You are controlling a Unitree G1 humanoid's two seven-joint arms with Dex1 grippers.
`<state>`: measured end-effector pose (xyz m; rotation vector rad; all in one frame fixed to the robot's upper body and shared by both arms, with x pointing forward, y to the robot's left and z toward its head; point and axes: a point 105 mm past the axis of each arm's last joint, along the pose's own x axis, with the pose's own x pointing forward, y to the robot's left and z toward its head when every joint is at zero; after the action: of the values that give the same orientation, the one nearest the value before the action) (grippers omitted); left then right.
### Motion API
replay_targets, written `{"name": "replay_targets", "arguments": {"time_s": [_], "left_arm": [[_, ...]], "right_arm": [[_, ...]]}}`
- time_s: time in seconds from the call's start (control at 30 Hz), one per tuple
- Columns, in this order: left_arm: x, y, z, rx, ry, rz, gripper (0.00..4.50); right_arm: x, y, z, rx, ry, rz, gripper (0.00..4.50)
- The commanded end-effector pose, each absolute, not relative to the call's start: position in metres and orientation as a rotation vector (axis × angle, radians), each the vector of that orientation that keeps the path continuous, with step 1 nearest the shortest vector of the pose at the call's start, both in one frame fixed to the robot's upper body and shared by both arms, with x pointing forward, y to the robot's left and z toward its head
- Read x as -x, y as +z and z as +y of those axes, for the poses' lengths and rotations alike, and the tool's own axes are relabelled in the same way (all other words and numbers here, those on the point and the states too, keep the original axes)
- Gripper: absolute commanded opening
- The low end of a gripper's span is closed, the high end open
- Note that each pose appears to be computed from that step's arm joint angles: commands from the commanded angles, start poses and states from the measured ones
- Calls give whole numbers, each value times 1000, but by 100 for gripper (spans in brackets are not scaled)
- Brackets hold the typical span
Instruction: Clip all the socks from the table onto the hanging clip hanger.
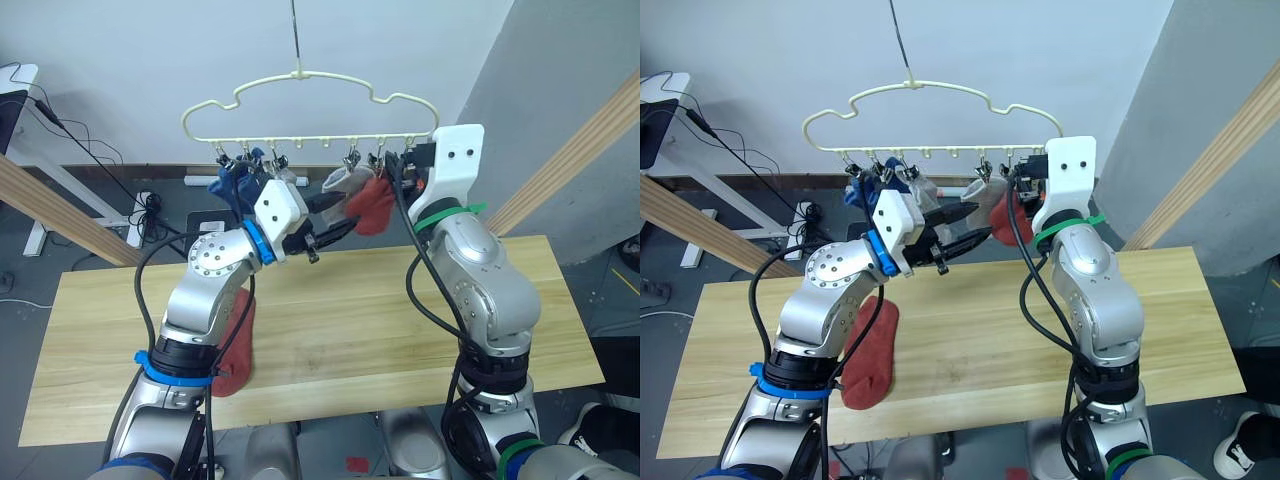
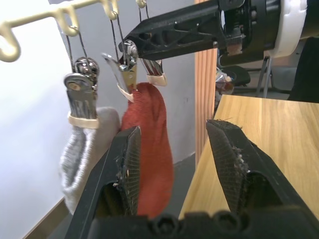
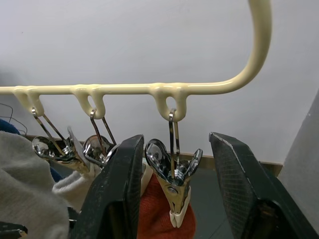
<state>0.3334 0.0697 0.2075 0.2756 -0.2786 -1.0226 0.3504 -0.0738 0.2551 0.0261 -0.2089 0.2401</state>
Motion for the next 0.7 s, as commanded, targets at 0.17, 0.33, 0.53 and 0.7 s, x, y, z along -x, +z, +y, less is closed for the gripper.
{"name": "replay_targets", "arguments": {"time_s": [0.17, 0.33, 0.53, 0.7], "left_arm": [[-329, 212, 67, -295, -1036, -314, 231], [-329, 211, 68, -297, -1036, -312, 231], [-328, 208, 69, -302, -1033, -304, 231], [-326, 205, 72, -298, -1026, -291, 231]], "right_arm": [[-342, 267, -74, -57, 251, -258, 217], [-342, 268, -72, -57, 262, -261, 155], [-343, 267, -75, -36, 264, -266, 1], [-343, 267, -77, -23, 261, -269, 1]]}}
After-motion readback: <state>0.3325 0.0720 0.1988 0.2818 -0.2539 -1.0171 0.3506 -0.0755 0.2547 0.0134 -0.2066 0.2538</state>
